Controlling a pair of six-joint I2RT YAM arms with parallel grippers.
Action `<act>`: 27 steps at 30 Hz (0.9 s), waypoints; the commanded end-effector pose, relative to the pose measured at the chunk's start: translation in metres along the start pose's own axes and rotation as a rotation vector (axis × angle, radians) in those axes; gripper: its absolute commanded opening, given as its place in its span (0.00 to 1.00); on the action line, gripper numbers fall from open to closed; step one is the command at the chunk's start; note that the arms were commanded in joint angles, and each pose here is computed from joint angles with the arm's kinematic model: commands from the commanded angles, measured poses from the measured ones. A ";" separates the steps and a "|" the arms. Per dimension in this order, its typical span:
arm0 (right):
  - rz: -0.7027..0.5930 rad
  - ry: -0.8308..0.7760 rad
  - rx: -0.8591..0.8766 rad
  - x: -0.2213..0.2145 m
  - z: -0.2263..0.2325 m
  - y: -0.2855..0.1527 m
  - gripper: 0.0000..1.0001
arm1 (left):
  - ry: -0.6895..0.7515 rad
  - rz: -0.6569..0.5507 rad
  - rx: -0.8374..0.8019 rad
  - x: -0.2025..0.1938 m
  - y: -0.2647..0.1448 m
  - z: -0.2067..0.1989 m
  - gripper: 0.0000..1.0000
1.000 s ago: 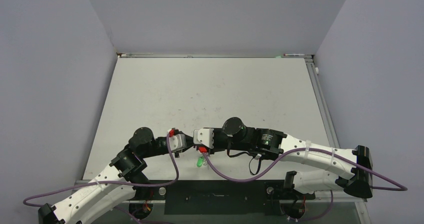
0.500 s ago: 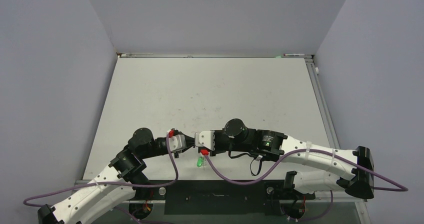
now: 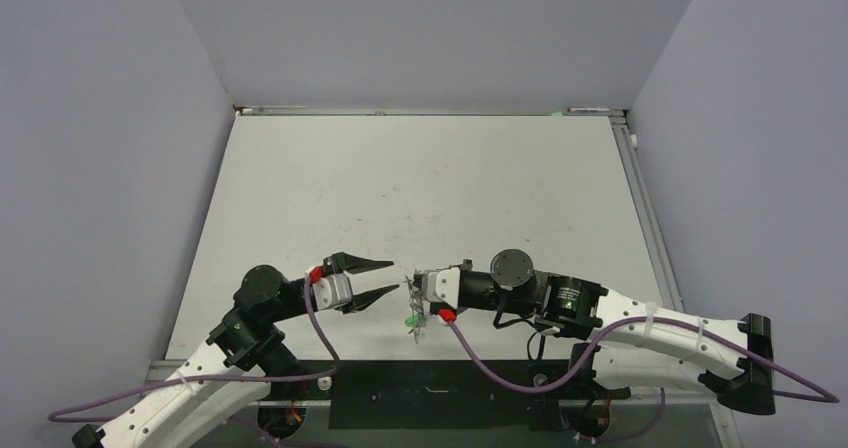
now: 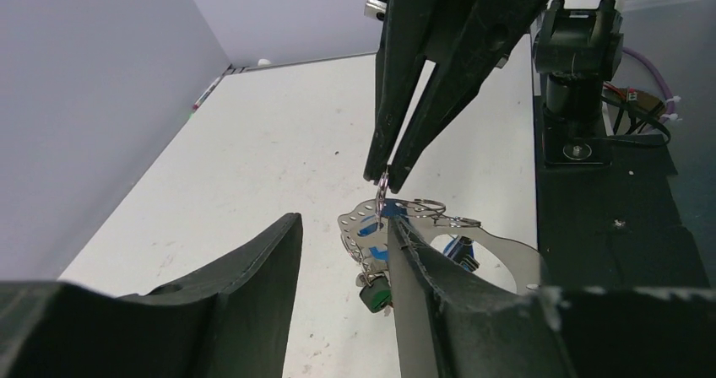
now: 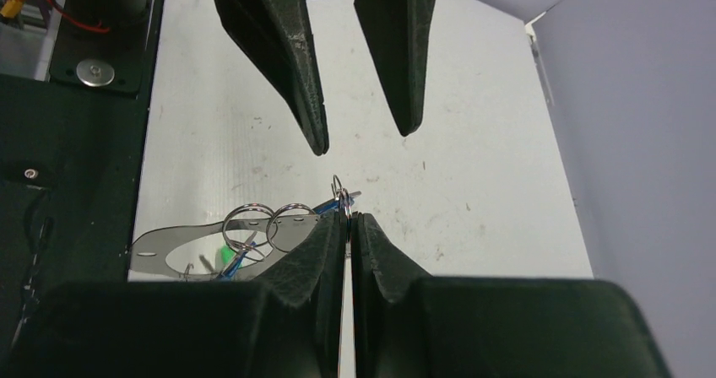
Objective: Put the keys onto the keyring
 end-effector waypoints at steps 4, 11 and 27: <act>-0.224 -0.014 -0.029 0.053 -0.008 -0.011 0.05 | 0.033 -0.141 -0.035 0.031 0.001 -0.002 0.36; -0.240 -0.006 -0.002 0.057 -0.003 -0.012 0.05 | 0.024 -0.149 -0.050 0.029 0.004 -0.004 0.26; -0.261 -0.002 0.008 0.062 -0.002 -0.015 0.05 | 0.021 -0.131 -0.070 0.025 0.005 -0.007 0.14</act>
Point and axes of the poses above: each gripper's point midway between its finger pads, its own y axis out along the fingers, its own z axis along the line the jaws close on, x = y × z, the point moved 1 cm from there along -y, back along the fingers, and after that the axes turned 14 degrees about y, right-handed, at the moved point
